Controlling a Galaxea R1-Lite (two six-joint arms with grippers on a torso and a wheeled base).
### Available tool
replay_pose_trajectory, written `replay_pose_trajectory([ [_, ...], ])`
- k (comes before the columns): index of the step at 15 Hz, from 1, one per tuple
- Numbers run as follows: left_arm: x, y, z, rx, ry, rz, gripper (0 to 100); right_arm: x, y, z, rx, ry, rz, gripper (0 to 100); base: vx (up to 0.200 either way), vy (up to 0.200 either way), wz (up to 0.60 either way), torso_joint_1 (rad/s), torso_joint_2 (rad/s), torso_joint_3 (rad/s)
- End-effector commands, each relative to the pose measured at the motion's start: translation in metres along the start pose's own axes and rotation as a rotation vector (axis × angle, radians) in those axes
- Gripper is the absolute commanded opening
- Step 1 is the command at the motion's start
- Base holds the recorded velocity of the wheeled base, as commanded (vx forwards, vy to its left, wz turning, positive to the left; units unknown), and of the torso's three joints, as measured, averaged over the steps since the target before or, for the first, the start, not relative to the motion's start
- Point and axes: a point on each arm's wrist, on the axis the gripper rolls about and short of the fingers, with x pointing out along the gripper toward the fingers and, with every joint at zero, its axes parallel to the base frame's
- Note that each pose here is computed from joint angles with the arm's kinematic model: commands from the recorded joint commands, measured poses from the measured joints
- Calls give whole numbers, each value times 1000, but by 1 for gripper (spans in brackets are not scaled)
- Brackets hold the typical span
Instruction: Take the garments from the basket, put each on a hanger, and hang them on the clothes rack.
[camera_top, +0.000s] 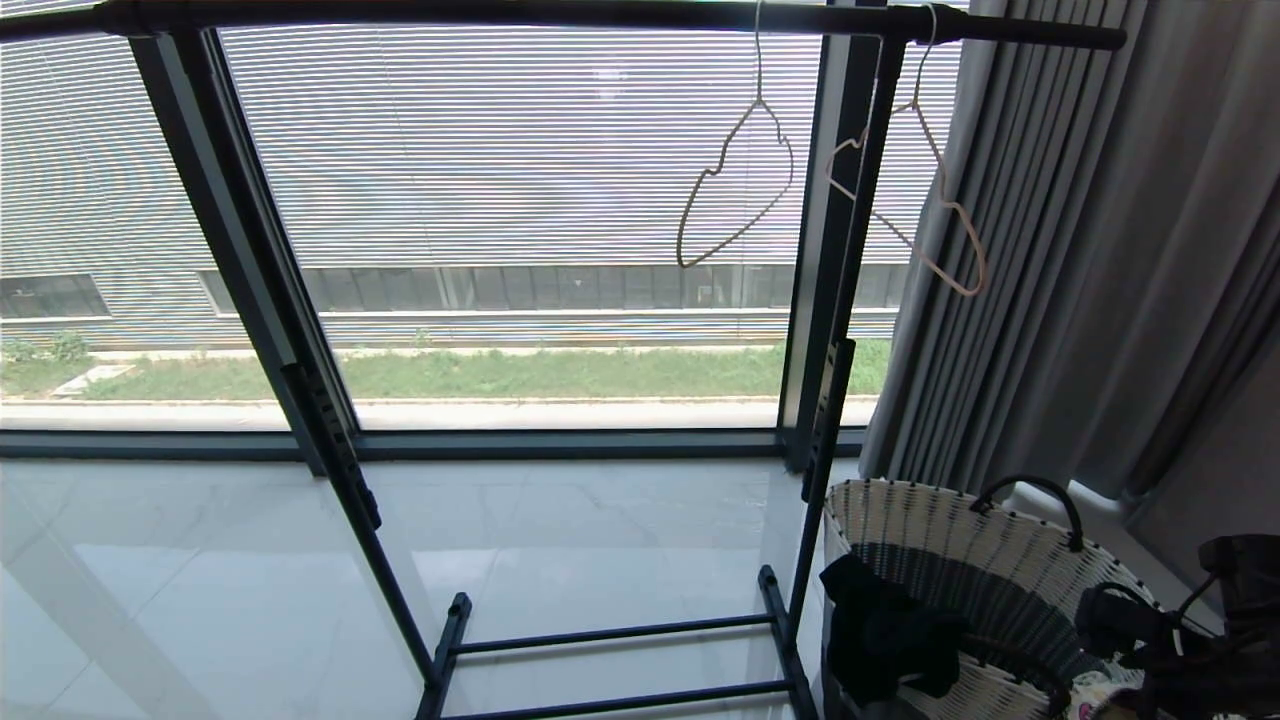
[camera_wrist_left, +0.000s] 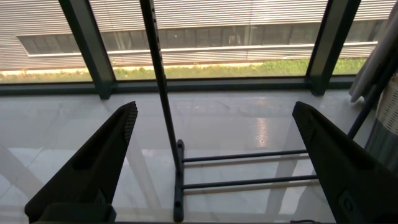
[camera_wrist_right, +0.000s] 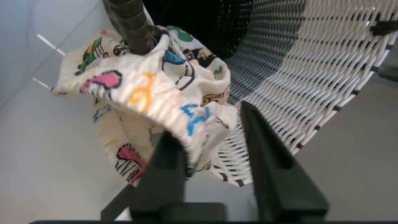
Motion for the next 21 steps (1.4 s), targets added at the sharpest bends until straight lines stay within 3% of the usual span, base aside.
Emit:
replay_pose_trajectory([
  [1,0,0,0,0,0,1,100,-12,2,2,-2,-20,-25,0,0,0,0,0,0,0],
  [4,0,0,0,0,0,1,100,-45,-1,10,4,-82,-87,0,0,0,0,0,0,0],
  [8,0,0,0,0,0,1,100,-130,2,32,120,-140,-129,0,0,0,0,0,0,0],
  [12,0,0,0,0,0,1,100,-214,23,58,251,-284,-133,0,0,0,0,0,0,0],
  [14,0,0,0,0,0,1,100,-242,37,65,259,-369,-128,0,0,0,0,0,0,0],
  [17,0,0,0,-11,0,4,100,-259,50,65,217,-445,-149,0,0,0,0,0,0,0],
  [21,0,0,0,-8,0,4,100,-266,53,62,212,-463,-188,0,-200,0,0,2,2,1],
])
